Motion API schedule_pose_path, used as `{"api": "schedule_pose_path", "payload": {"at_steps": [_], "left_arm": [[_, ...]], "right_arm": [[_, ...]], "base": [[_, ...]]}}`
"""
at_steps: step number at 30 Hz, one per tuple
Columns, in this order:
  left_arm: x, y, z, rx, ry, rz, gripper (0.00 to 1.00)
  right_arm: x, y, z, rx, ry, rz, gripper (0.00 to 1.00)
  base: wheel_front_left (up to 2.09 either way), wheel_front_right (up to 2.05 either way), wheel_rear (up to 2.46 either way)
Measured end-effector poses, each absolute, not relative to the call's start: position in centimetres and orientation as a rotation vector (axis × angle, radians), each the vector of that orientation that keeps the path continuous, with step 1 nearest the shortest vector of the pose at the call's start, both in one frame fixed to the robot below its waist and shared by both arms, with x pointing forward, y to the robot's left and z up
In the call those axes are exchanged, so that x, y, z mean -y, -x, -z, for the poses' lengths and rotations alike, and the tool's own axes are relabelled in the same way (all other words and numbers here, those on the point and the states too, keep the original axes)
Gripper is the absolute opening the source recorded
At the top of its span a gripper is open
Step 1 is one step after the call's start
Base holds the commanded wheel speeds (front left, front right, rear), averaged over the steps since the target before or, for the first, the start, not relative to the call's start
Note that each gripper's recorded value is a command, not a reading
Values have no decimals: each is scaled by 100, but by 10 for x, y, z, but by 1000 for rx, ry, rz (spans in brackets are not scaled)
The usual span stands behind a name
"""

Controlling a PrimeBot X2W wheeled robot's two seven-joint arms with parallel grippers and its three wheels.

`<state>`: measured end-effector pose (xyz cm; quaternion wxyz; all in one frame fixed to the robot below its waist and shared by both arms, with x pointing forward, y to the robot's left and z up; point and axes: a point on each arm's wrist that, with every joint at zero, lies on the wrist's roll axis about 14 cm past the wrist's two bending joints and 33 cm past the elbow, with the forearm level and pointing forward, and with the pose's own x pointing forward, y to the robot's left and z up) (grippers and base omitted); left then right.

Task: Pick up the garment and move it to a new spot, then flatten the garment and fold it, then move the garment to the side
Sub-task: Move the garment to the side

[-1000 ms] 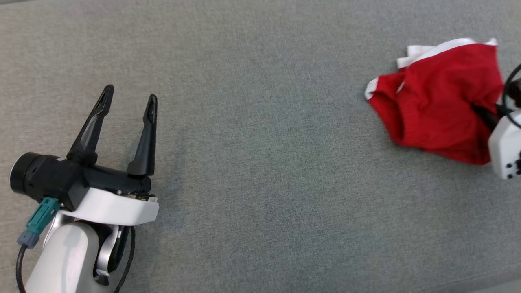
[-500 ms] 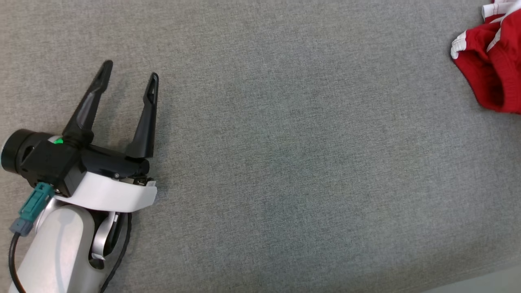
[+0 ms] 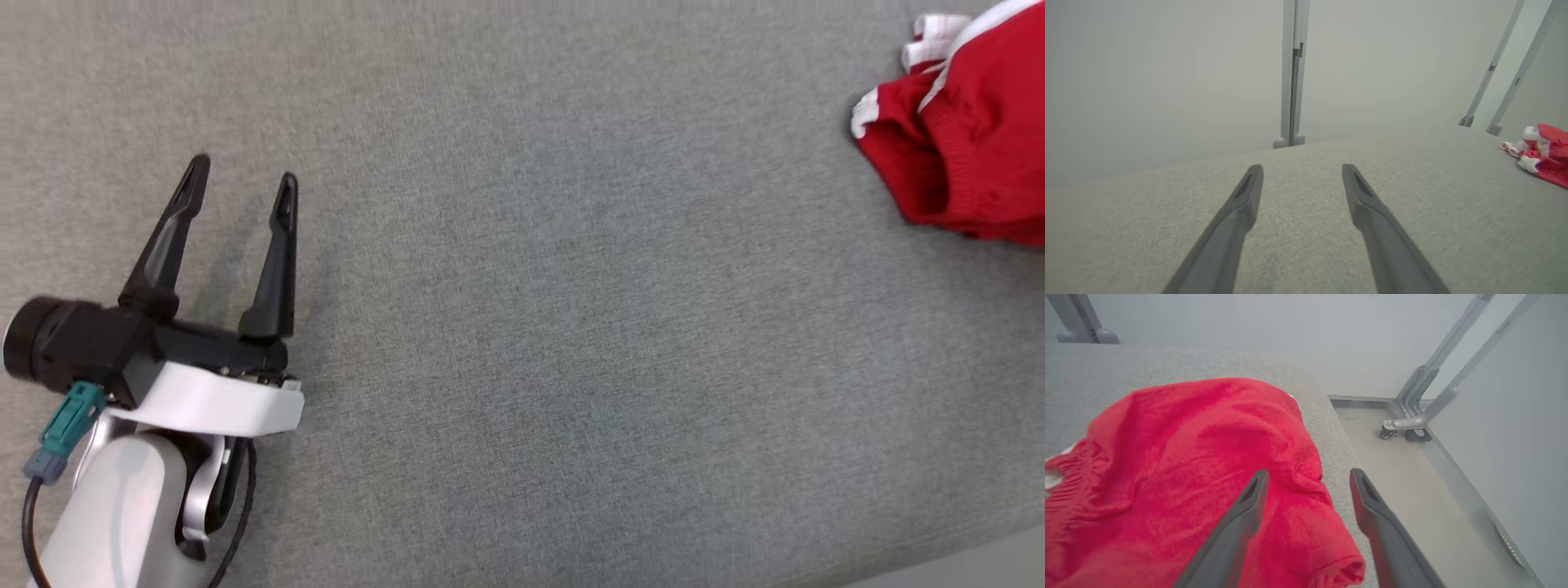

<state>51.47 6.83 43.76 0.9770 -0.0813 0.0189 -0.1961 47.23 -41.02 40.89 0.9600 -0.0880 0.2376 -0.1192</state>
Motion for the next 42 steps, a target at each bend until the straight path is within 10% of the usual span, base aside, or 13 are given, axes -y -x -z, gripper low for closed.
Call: {"api": "schedule_pose_path", "payload": {"at_steps": [15,42], "left_arm": [[-121,-464,-481,-9,154,217,100],[-194,-355,-502,12,140,7,100]], "right_arm": [[294,-434,-467,-61,-120,177,100],[176,-371,-534,38,-150,-85,100]], "base": [[0,0,0],[0,0,0]]}}
